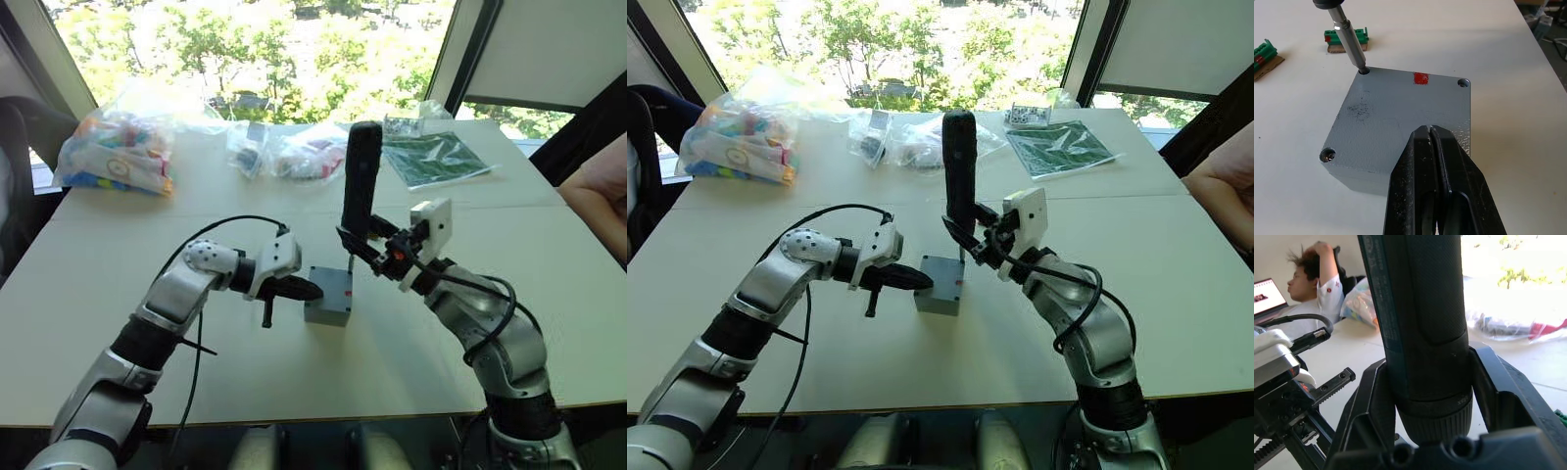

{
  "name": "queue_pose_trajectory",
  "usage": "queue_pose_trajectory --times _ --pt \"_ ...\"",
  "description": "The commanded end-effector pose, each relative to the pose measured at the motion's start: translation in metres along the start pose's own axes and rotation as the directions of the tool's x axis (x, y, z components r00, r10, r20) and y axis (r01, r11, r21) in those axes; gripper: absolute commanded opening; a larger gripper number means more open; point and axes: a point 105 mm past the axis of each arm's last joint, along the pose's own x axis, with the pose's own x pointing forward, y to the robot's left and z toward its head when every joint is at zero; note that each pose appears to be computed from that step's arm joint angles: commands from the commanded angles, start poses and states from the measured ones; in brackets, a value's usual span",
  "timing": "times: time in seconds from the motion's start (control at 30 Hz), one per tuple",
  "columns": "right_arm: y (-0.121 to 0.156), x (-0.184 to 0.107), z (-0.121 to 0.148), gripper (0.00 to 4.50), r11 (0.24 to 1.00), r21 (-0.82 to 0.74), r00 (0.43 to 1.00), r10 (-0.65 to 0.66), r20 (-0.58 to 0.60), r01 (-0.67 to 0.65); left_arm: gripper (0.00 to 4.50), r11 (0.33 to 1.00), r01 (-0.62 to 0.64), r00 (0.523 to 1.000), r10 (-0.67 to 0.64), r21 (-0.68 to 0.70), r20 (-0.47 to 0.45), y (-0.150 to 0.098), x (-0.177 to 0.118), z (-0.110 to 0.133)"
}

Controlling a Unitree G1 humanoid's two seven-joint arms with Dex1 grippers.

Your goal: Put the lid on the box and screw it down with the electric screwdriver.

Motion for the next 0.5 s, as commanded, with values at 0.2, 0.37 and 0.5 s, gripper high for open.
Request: queue_pose_trajectory --times 0.2,0.37,0.5 --pt "-0.012 -0.022 0.143 1.76 0.986 0.098 0.962 0.103 0.254 -0.131 0.0 0.987 -0.053 0.988 0.074 -0.154 0.135 0.011 -0.015 0.021" --pt "-0.096 -0.053 0.095 1.76 0.95 0.207 0.96 -0.193 -0.203 0.235 0.0 0.996 -0.038 0.984 0.053 -0.085 0.173 0.002 -0.028 0.049" --pt "-0.122 -0.085 0.043 1.76 0.86 0.306 0.837 -0.219 -0.502 0.409 0.0 0.999 0.008 0.99 -0.001 -0.051 0.14 -0.016 -0.03 0.05"
